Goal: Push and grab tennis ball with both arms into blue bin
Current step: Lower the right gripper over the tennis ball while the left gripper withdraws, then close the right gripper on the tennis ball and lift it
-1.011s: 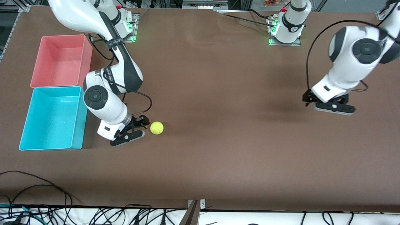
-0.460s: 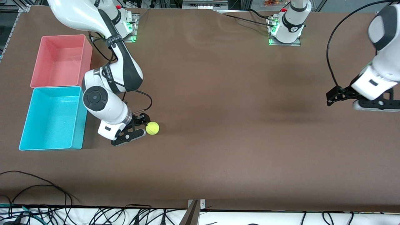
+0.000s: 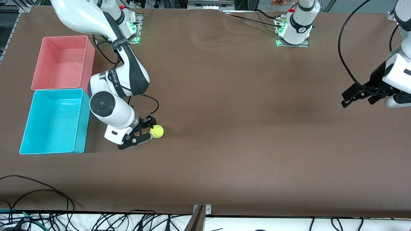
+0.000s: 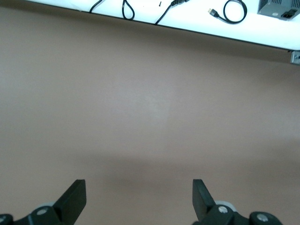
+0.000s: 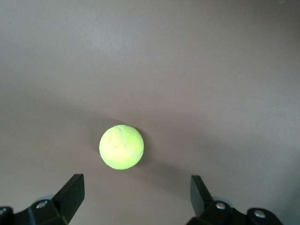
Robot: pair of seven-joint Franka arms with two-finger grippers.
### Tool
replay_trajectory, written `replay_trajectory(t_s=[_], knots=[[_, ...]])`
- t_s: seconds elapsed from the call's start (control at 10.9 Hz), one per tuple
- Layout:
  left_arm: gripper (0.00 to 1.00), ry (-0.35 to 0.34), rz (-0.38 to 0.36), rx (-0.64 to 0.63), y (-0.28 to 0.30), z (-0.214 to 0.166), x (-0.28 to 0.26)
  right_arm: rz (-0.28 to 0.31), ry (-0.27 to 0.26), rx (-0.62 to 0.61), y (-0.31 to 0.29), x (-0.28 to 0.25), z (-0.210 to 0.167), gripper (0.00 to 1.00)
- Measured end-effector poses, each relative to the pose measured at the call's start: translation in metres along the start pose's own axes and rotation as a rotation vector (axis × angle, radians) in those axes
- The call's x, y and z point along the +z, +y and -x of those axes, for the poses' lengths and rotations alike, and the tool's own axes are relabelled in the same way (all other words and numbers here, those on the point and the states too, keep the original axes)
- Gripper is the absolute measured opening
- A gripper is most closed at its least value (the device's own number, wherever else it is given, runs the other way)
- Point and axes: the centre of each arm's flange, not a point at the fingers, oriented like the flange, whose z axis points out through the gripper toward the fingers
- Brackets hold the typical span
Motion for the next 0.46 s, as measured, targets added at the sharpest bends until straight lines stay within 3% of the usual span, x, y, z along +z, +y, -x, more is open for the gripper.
replay_trajectory(t_s=[0.18,0.46], knots=[[1.00,0.001,0.003,-0.066,0.019,0.004,-0.005,-0.002,-0.044,-0.014,-0.010,0.031,0.000,1.00],[1.00,-0.010,0.000,-0.070,0.021,0.006,-0.005,0.000,-0.052,-0.027,-0.019,0.059,-0.003,1.00]])
